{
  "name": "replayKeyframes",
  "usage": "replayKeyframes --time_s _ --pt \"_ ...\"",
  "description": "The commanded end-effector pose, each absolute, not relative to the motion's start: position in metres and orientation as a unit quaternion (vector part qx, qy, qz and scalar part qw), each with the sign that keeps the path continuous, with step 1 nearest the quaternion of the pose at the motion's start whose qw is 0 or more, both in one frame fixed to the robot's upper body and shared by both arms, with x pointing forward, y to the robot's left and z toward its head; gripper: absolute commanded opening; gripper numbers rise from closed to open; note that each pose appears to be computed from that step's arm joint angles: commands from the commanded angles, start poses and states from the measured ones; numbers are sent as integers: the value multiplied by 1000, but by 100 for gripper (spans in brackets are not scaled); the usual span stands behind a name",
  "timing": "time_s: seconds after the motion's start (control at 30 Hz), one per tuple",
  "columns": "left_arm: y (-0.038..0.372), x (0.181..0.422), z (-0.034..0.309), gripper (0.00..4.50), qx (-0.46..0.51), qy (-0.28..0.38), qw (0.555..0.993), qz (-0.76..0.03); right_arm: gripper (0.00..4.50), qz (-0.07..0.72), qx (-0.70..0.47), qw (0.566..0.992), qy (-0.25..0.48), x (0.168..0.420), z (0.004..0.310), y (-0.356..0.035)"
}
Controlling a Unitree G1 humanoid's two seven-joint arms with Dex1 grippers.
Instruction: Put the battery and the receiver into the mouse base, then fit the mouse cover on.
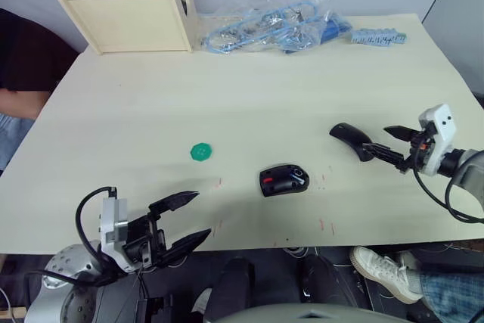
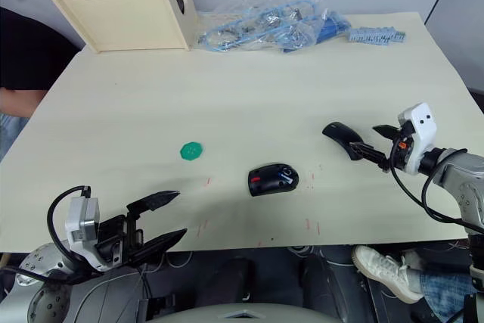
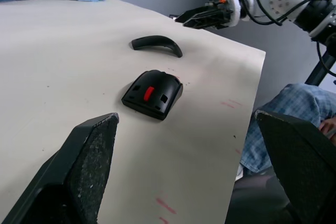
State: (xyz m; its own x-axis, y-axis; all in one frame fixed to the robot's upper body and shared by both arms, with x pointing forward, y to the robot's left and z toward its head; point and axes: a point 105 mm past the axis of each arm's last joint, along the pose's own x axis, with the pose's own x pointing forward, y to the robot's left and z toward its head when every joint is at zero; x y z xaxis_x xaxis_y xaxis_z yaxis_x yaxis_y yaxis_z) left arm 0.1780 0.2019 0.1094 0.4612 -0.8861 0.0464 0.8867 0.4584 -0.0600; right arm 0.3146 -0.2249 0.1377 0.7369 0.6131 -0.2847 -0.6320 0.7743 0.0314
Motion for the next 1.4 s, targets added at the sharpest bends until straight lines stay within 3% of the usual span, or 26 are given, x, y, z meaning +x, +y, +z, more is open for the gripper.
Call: replayKeyframes --time_s 0.03,0.4,1.4 --pt "206 176 114 443 -26 -28 856 -515 450 325 -51 933 145 322 136 -221" --pt "201 180 109 443 -24 -27 857 -514 450 294 -43 944 143 335 123 -227" --pt "198 177 104 443 -24 -24 854 -519 450 326 -51 927 176 346 109 -229"
